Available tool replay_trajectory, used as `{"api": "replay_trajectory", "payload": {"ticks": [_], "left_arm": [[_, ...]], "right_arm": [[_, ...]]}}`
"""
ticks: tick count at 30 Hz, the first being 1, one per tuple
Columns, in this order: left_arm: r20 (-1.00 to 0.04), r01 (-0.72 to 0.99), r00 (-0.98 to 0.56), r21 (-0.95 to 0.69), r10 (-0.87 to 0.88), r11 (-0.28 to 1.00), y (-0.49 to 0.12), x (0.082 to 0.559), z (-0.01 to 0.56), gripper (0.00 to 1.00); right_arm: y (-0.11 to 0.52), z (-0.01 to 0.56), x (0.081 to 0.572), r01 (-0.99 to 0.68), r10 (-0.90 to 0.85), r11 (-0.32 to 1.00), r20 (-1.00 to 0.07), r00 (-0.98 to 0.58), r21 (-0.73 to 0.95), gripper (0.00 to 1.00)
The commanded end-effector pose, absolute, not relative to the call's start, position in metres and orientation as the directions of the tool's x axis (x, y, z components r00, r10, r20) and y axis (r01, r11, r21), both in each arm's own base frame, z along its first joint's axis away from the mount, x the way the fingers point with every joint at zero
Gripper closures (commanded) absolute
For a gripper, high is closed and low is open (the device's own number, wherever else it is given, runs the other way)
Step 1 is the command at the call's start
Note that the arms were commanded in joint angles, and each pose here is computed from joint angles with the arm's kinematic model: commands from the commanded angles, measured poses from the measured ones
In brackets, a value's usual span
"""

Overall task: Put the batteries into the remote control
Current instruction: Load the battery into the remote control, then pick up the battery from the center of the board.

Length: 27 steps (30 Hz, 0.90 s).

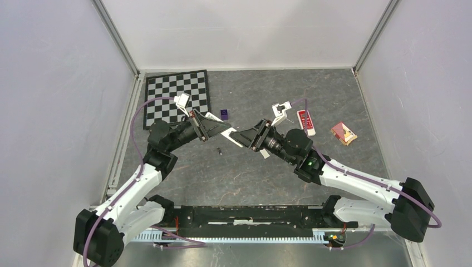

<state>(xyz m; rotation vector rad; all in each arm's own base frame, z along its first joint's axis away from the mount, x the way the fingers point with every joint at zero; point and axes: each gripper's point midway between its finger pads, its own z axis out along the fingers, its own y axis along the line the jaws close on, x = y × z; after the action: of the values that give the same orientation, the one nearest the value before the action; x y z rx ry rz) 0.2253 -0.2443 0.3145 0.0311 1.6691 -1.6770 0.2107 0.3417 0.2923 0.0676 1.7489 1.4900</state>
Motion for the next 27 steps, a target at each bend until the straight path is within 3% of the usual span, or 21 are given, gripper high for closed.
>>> {"api": "replay_trajectory", "payload": {"ticks": [1, 6, 11, 15, 19, 22, 27], "left_arm": [[-0.533, 0.543, -0.684, -0.828, -0.498, 0.140, -0.242, 0.225, 0.336, 0.98], [-0.541, 0.506, -0.686, -0.835, -0.487, 0.215, -0.238, 0.233, 0.313, 0.98], [-0.573, 0.432, -0.660, -0.819, -0.486, 0.378, -0.220, 0.246, 0.281, 0.98], [-0.569, 0.192, -0.627, -0.775, -0.532, 0.602, -0.177, 0.264, 0.237, 0.98], [-0.615, -0.048, -0.562, -0.643, -0.553, 0.764, -0.127, 0.270, 0.204, 0.98], [-0.662, -0.153, -0.487, -0.577, -0.569, 0.802, -0.097, 0.269, 0.200, 0.98], [-0.725, -0.248, -0.356, -0.535, -0.589, 0.808, -0.062, 0.261, 0.214, 0.98]], "right_arm": [[0.341, 0.280, 0.212, -0.533, 0.445, 0.379, -0.654, -0.612, 0.757, 0.41], [0.341, 0.279, 0.214, -0.554, 0.412, 0.359, -0.660, -0.628, 0.751, 0.13], [0.329, 0.285, 0.221, -0.579, 0.429, 0.388, -0.696, -0.576, 0.717, 0.04], [0.323, 0.273, 0.226, -0.601, 0.392, 0.444, -0.748, -0.536, 0.664, 0.06], [0.331, 0.224, 0.238, -0.590, 0.234, 0.575, -0.805, -0.546, 0.567, 0.19], [0.343, 0.190, 0.245, -0.590, 0.123, 0.656, -0.838, -0.531, 0.471, 0.30], [0.371, 0.147, 0.251, -0.584, -0.052, 0.756, -0.863, -0.502, 0.295, 0.35]]}}
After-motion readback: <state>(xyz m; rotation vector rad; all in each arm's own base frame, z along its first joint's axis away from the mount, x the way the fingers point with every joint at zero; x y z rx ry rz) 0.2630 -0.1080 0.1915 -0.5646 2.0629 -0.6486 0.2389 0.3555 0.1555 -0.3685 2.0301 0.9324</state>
